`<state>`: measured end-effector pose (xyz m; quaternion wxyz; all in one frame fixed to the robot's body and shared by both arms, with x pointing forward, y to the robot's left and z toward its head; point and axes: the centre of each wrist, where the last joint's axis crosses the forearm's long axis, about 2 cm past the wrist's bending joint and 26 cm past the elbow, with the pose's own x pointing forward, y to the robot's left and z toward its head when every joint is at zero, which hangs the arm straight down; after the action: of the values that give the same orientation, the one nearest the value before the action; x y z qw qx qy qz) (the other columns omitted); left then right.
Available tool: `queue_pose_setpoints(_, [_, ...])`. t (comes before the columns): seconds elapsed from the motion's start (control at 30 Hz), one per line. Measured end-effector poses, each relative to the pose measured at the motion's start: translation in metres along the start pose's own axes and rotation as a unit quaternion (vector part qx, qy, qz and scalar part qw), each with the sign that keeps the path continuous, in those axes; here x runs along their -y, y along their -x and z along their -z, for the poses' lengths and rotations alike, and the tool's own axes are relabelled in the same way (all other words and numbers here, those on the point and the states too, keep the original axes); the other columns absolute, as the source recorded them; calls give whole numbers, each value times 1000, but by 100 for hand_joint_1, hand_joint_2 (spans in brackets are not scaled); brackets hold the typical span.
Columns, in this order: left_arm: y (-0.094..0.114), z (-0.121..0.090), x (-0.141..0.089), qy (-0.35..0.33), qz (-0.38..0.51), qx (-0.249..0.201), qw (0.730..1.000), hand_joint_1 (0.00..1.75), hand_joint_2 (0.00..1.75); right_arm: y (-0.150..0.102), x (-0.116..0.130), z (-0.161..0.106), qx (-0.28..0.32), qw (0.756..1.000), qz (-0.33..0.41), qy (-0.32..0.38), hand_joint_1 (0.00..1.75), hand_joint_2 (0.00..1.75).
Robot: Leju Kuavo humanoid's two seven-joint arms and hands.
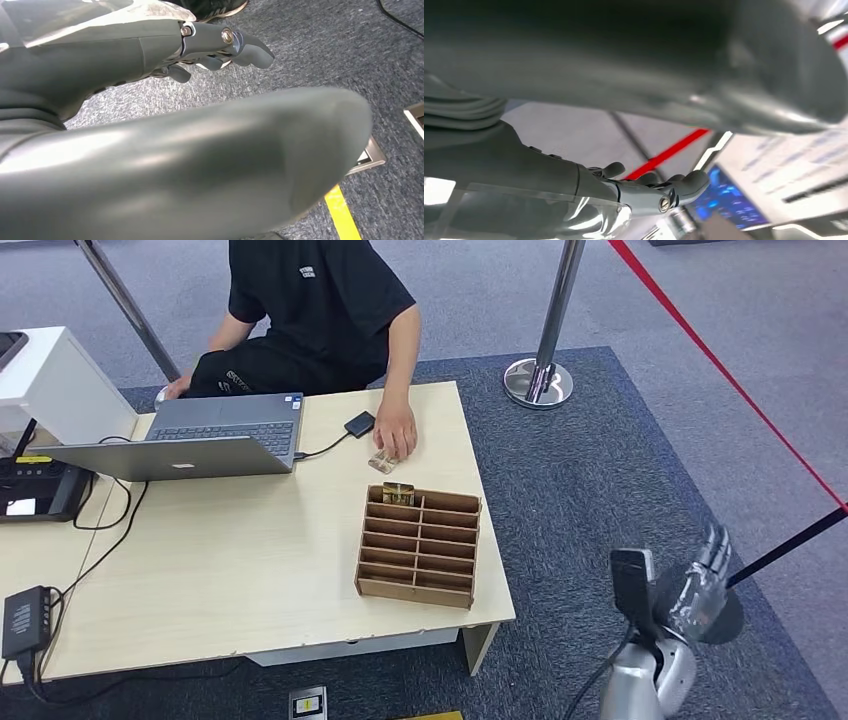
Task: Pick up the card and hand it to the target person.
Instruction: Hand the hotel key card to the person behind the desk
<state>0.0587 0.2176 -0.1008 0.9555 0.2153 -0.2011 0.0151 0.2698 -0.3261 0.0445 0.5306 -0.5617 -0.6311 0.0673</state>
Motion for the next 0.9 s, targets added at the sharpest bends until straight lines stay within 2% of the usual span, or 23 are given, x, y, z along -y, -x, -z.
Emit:
queue_pose_setpoints(0.17, [1,0,0,0,-1,-1,1000,0,0,57,12,-44,-130,984,-99,-72,0,0])
queue_pose_setpoints(0.27, [1,0,0,0,-1,0,1000,0,0,79,15,-75,-224,957,-140,-120,0,0])
queue_pose_setpoints(0.37, [1,0,0,-1,-2,0,1000,0,0,90,12,-101,-304,924,-164,-165,0,0])
queue_pose_setpoints(0.53, [1,0,0,-7,-3,-2,1000,0,0,94,3,-150,-412,853,-182,-263,0,0])
queue_pose_setpoints(0.67, [1,-2,2,-13,0,-3,1000,0,0,93,1,-190,-481,779,-162,-368,0,0])
queue_pose_setpoints(0.8, [0,-4,5,-8,4,2,1000,0,0,90,4,-221,-530,705,-131,-453,0,0])
queue_pose_setpoints(0.9, [0,-4,5,-1,7,6,1000,0,0,85,4,-235,-550,667,-109,-491,0,0])
